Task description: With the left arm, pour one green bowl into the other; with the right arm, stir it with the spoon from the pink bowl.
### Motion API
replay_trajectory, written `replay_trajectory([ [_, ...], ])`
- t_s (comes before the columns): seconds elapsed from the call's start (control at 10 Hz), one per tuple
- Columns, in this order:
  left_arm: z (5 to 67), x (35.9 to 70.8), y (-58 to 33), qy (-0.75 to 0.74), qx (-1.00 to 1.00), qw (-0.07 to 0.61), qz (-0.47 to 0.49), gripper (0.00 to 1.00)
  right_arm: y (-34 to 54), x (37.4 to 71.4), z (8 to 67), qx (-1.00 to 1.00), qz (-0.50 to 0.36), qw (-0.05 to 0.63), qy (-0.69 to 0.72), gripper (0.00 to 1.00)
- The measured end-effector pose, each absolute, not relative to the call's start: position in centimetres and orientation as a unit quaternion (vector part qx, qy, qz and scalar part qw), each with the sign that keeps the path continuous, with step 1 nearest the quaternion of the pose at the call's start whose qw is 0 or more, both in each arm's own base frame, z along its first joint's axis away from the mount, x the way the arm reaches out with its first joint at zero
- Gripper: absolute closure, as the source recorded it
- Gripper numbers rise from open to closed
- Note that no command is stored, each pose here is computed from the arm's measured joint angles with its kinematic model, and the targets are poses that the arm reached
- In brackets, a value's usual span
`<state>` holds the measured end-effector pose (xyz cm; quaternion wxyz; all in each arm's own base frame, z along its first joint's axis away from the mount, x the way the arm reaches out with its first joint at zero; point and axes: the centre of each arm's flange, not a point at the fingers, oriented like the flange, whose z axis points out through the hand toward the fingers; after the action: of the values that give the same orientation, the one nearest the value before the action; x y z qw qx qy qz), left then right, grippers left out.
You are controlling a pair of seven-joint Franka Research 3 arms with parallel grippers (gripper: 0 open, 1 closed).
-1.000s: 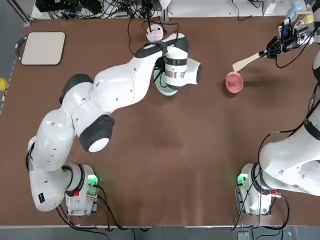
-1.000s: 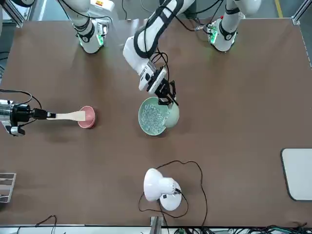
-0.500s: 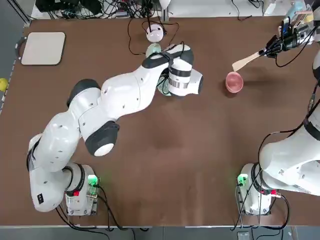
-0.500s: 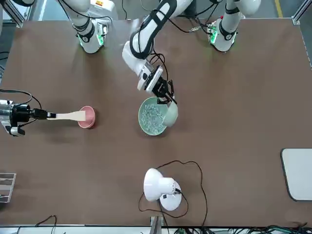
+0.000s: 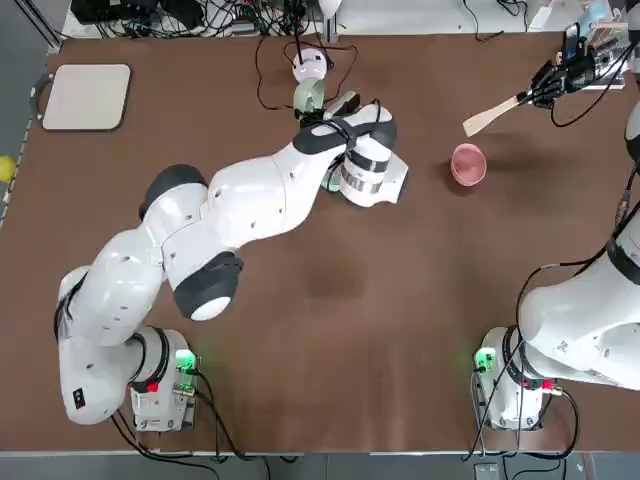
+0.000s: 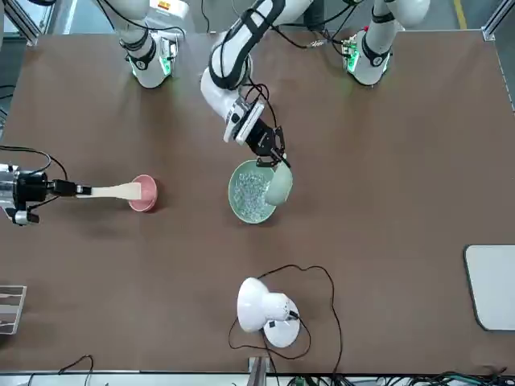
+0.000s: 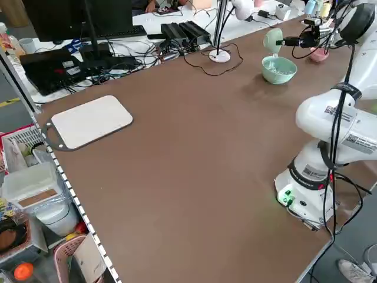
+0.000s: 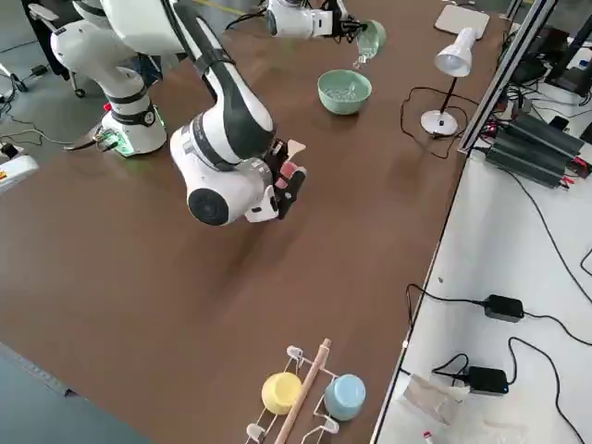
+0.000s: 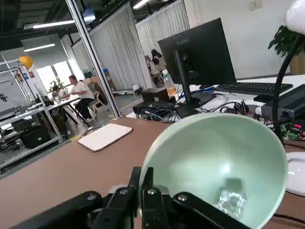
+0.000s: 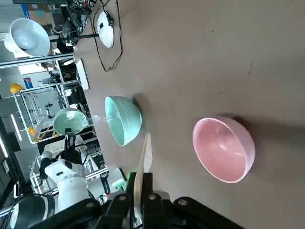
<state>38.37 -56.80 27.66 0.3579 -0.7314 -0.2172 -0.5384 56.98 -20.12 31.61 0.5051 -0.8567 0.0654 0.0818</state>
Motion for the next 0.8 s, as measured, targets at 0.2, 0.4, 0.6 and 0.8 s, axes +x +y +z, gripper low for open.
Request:
replay_trajectory([
  [0.2,26.2,38.3,-56.7,-0.208,-0.719,0.367,-0.552,0.96,-18.8,57.6,33.2,-0.859,0.093,0.498,0.077,0.94],
  [0.4,25.4,38.4,-56.6,-0.207,-0.715,0.37,-0.557,0.96,-17.6,58.0,34.6,-0.862,0.1,0.491,0.082,0.94],
  [0.6,26.2,38.5,-56.9,-0.214,-0.715,0.363,-0.557,0.96,-16.9,58.2,35.4,-0.864,0.107,0.485,0.086,0.94],
  [0.8,27.3,39.2,-56.9,-0.249,-0.736,0.347,-0.525,0.96,-16.5,58.3,35.6,-0.864,0.11,0.483,0.089,0.94],
])
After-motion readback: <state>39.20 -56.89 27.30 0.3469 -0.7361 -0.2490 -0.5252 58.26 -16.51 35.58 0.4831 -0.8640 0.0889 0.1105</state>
